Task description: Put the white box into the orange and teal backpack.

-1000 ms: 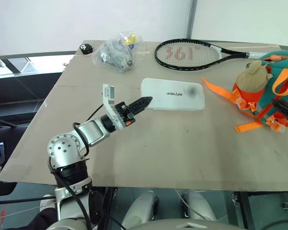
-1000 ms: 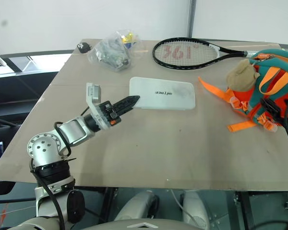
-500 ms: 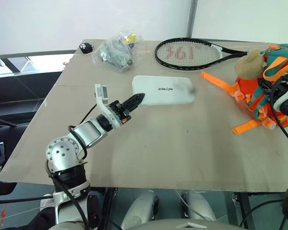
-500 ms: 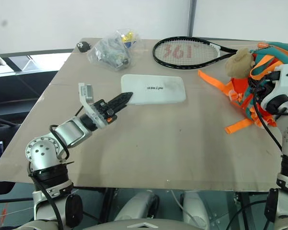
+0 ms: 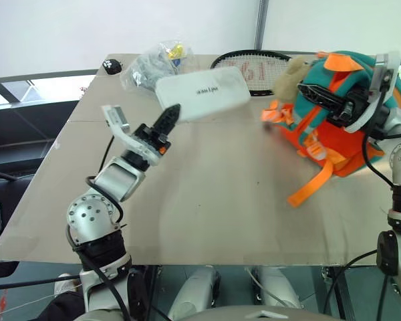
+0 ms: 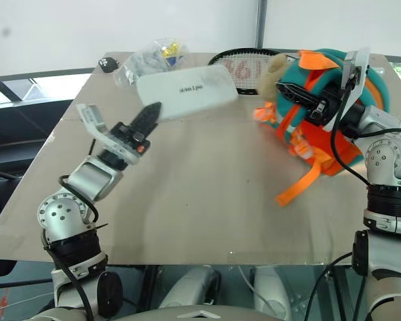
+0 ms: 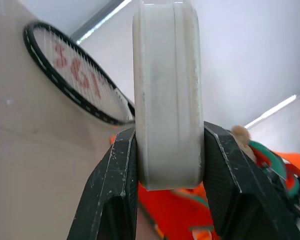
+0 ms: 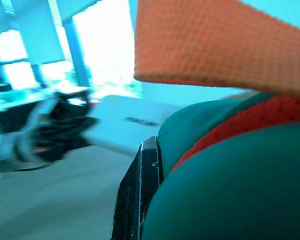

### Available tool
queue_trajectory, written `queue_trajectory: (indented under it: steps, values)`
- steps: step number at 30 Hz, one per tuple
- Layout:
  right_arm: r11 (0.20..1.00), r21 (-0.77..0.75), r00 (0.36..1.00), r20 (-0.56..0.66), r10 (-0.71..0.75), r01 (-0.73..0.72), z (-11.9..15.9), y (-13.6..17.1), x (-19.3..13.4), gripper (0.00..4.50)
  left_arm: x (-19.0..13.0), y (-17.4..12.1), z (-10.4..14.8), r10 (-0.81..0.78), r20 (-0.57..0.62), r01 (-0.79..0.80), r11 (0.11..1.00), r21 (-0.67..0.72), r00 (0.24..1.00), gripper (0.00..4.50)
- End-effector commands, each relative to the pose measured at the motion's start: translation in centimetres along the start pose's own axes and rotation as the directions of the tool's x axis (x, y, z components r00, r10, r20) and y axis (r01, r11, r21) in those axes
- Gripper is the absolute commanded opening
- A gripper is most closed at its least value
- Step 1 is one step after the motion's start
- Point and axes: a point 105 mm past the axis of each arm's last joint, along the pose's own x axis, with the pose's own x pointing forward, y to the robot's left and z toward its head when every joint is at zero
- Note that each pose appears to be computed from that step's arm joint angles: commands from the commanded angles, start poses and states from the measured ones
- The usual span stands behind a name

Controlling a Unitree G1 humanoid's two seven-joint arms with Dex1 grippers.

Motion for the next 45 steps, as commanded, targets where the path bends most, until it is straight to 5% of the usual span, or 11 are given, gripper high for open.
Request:
queue_trajectory:
  steps: [1, 6, 16, 33, 45]
  values:
    - [0.978, -0.033, 0.978, 0.019, 0.207, -0.206, 3.1, 3.8, 0.7, 0.0, -0.5, -3.4, 2.9, -0.137, 0.067, 0.132, 0.989, 0.073, 0.988, 1.19]
    - [0.988, -0.02, 0.971, -0.188, 0.147, -0.153, -0.1, 2.8, -1.5, 0.0, -2.4, -6.2, 2.8, -0.28, -0.083, 0.291, 0.934, 0.209, 0.957, 1.19]
    - [0.994, 0.039, 0.976, -0.189, 0.111, -0.105, -0.7, 1.6, -2.6, 0.0, -4.4, -9.5, 2.8, -0.416, -0.329, 0.512, 0.805, 0.3, 0.848, 1.19]
    - [0.995, 0.063, 0.969, -0.226, 0.094, -0.082, -1.3, 0.3, -2.8, 0.0, -6.1, -11.0, 6.7, -0.454, -0.37, 0.573, 0.746, 0.338, 0.81, 1.19]
    - [0.981, 0.091, 0.958, -0.22, 0.185, -0.169, -0.9, 1.9, -3.0, 0.0, -4.5, -8.7, 4.5, -0.345, -0.43, 0.537, 0.685, 0.492, 0.834, 1.19]
